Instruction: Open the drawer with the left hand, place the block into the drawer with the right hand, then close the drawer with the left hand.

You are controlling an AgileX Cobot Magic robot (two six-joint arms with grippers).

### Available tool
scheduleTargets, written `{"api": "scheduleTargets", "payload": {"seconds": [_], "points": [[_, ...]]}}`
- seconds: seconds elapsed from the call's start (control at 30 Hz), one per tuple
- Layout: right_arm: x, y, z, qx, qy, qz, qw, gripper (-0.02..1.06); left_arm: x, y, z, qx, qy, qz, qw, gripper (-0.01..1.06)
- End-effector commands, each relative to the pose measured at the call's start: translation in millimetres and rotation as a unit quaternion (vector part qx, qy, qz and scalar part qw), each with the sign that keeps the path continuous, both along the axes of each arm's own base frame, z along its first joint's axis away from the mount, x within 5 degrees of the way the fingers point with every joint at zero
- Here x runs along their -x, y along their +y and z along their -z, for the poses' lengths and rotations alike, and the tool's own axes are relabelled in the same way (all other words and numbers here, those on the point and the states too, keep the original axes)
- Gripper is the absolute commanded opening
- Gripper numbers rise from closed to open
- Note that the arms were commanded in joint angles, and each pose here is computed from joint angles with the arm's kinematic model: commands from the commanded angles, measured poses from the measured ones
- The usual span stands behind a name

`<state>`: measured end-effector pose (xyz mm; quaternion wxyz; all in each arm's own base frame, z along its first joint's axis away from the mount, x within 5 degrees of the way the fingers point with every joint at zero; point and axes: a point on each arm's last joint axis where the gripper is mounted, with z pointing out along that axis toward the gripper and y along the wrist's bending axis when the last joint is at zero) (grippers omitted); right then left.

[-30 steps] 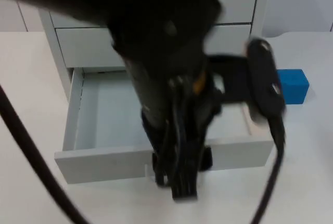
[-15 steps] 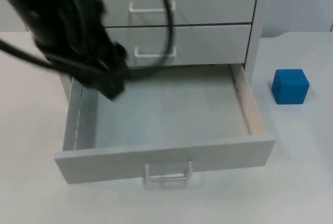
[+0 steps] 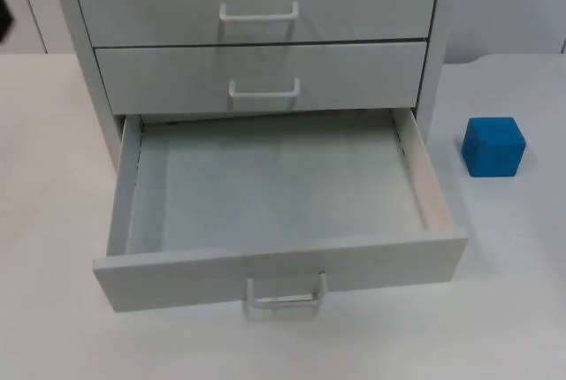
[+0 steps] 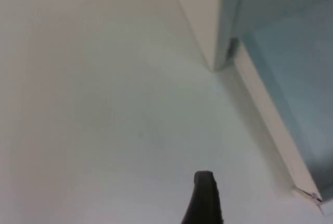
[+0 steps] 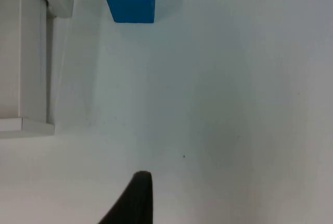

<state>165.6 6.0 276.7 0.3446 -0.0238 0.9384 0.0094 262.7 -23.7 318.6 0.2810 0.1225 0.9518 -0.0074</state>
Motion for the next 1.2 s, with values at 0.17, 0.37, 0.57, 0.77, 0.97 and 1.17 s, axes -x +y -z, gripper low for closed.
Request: {"api": "scheduleTargets", "payload": {"seconds": [0.17, 0.37, 0.57, 0.77, 0.97, 1.17], "points": [[-1, -1, -3, -0.003, -0.006, 0.003, 1.0, 1.05, 23, 46, -27, 0.009, -0.05, -0.099, 0.994, 0.64], [-1, -1, -3, -0.003, -0.006, 0.003, 1.0, 1.05, 38, 51, -43, 0.007, -0.086, -0.114, 0.99, 0.7], [-1, -1, -3, -0.003, -0.006, 0.003, 1.0, 1.05, 54, 49, -48, 0.01, -0.104, -0.118, 0.988, 1.04], [-1, -1, -3, -0.003, -0.006, 0.003, 1.0, 1.05, 91, 43, -21, 0.024, -0.174, -0.125, 0.977, 1.05], [-1, -1, -3, -0.003, -0.006, 0.003, 1.0, 1.05, 137, 36, -12, 0.03, -0.252, -0.125, 0.959, 1.05], [-1, -1, -3, -0.003, -0.006, 0.003, 1.0, 1.05, 166, 32, -18, 0.023, -0.303, -0.117, 0.946, 1.05]]}}
